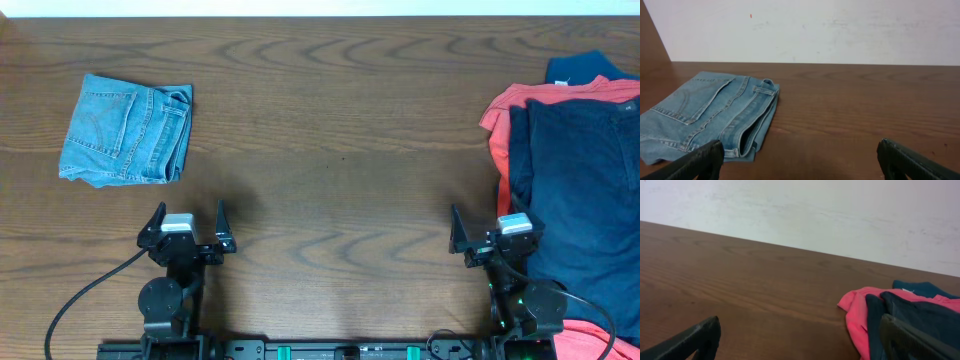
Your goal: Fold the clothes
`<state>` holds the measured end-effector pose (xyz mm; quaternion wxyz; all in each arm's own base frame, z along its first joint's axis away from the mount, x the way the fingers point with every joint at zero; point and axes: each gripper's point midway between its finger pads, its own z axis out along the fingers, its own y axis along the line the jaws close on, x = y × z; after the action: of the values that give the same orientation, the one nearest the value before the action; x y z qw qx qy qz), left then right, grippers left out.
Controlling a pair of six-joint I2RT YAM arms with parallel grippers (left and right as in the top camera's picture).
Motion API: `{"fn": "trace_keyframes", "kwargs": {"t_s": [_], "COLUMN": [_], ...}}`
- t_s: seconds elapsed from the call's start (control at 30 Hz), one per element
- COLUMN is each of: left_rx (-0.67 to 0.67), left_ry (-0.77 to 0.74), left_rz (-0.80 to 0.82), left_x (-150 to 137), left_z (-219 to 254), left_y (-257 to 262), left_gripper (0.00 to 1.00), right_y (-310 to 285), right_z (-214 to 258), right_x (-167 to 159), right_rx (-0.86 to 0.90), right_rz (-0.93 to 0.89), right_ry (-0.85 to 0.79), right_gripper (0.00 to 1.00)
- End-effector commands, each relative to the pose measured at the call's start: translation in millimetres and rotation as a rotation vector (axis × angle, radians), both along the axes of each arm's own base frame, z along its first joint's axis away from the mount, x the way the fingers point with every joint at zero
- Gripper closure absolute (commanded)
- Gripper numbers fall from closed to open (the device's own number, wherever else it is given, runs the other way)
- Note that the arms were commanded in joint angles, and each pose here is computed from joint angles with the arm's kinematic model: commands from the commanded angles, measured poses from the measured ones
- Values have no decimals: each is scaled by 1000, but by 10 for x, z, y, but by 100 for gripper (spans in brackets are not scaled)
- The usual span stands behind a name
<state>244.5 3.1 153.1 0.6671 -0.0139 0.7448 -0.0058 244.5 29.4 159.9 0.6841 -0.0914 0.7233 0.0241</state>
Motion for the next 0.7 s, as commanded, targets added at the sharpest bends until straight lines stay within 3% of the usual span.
{"fn": "trace_keyframes", "kwargs": {"t_s": [0.0, 0.67], "left_rx": [-9, -8], "left_ry": [38, 25], "left_rz": [1, 8], "left_x": [-3, 1], "left_z": [-148, -118], "left_y": [-2, 9], "left_gripper": [2, 2], "right_y": [-17, -17], "right_z": [1, 78], "right_x": [-1, 3], "right_rx": [-10, -9], "right_rz": [-5, -5], "right_ry": [-4, -35], "right_gripper": [1, 1]}}
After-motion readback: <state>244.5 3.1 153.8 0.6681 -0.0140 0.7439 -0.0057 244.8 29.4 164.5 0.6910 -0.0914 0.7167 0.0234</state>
